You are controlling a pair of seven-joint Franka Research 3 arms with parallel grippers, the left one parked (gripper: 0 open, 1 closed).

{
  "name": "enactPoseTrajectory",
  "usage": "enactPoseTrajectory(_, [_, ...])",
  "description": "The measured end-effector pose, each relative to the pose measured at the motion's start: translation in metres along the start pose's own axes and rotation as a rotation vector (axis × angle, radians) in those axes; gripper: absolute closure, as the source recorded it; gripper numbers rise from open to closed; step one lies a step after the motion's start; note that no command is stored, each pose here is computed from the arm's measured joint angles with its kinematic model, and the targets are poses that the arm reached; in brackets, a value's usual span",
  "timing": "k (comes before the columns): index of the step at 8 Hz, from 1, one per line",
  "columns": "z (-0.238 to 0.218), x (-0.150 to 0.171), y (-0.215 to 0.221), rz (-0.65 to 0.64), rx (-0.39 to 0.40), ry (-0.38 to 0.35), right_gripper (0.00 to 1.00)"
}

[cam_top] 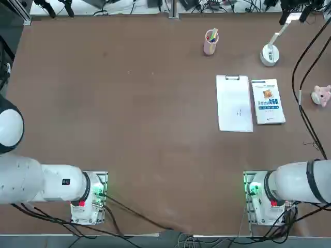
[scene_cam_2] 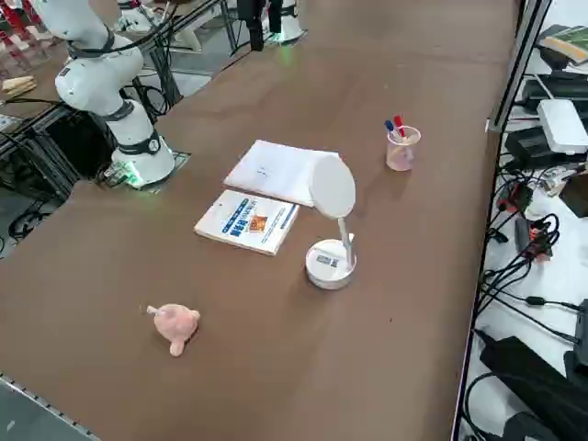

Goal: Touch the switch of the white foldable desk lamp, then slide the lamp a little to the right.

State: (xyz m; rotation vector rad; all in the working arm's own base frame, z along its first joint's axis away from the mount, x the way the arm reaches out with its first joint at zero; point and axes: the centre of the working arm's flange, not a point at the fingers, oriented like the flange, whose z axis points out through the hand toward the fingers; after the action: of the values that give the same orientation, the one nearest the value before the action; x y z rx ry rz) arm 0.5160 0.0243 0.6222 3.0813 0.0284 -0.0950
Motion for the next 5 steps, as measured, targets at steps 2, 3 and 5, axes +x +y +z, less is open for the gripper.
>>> enactPoseTrajectory(2, [0.001, -0.001, 0.001, 0.001, -0.001, -0.01, 0.0])
enactPoseTrajectory(3, [0.003, 0.0, 0.0, -0.002, -0.001, -0.016, 0.0])
enactPoseTrajectory(5, [0.024, 0.011, -0.004, -0.011, -0.002, -0.064, 0.0])
